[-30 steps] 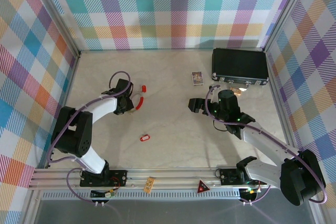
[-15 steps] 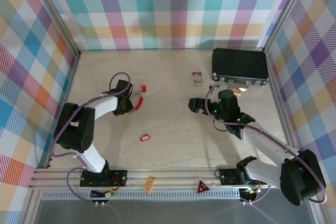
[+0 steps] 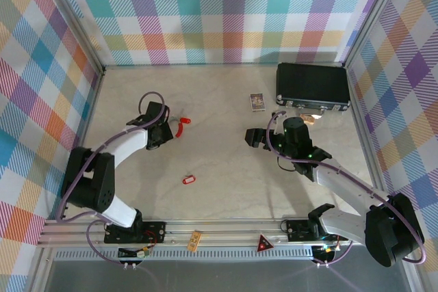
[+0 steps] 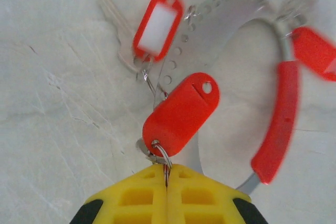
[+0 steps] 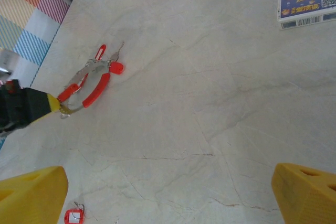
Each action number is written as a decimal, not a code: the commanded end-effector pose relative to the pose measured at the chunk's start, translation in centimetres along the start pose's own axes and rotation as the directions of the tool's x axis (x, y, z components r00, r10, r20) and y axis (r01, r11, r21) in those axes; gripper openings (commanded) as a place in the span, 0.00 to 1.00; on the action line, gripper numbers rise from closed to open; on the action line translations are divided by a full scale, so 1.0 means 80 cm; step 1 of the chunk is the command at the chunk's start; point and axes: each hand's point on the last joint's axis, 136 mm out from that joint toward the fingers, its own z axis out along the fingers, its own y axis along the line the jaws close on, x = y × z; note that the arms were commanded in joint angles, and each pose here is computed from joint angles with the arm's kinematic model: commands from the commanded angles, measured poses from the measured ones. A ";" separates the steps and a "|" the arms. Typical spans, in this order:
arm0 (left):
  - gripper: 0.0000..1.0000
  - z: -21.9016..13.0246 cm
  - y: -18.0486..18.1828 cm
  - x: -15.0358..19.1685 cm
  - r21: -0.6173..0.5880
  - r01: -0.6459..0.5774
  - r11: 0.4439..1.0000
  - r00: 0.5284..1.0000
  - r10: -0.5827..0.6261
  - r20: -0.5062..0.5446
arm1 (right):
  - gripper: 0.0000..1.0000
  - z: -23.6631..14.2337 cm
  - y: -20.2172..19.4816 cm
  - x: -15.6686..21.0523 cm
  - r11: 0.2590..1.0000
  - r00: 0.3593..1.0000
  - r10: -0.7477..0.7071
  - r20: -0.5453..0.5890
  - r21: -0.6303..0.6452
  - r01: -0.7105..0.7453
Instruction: Put the keys on the keyring
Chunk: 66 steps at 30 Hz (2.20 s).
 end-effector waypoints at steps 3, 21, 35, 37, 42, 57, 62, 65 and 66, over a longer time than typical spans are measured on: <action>0.03 -0.045 -0.026 -0.010 0.089 -0.007 0.996 1.000 0.005 0.025 | 0.99 0.000 0.009 -0.007 1.000 1.000 -0.015 0.020 -0.016 0.015; 0.05 -0.048 -0.107 0.032 0.210 -0.115 0.971 0.992 0.125 -0.033 | 0.99 0.000 0.011 -0.008 1.000 1.000 -0.018 0.021 -0.019 0.019; 0.08 0.030 -0.063 0.015 0.027 -0.167 0.986 0.983 0.168 -0.066 | 0.99 0.004 0.013 -0.003 1.000 1.000 -0.021 0.008 -0.022 0.022; 0.09 0.040 -0.066 0.013 0.014 -0.181 0.983 0.981 0.181 -0.074 | 0.99 0.005 0.013 -0.003 1.000 1.000 -0.022 0.005 -0.022 0.022; 0.14 0.060 -0.063 0.002 -0.031 -0.198 0.980 0.978 0.195 -0.078 | 0.99 0.007 0.012 -0.001 1.000 1.000 -0.024 -0.001 -0.019 0.024; 0.42 0.008 -0.067 0.024 0.095 -0.247 0.964 0.968 0.251 -0.028 | 0.99 0.011 0.017 0.003 0.999 0.999 -0.031 -0.014 -0.030 0.031; 0.40 0.021 -0.084 0.026 0.155 -0.273 0.949 0.960 0.280 -0.023 | 0.99 0.010 0.019 0.002 0.999 0.999 -0.039 -0.012 -0.031 0.039; 0.42 0.028 -0.102 0.027 0.217 -0.278 0.936 0.957 0.289 -0.020 | 0.99 0.009 0.019 0.002 0.999 0.999 -0.041 -0.010 -0.030 0.041; 0.42 0.030 -0.107 0.029 0.235 -0.279 0.931 0.956 0.292 -0.023 | 0.99 0.008 0.019 0.002 0.999 0.999 -0.042 -0.010 -0.030 0.042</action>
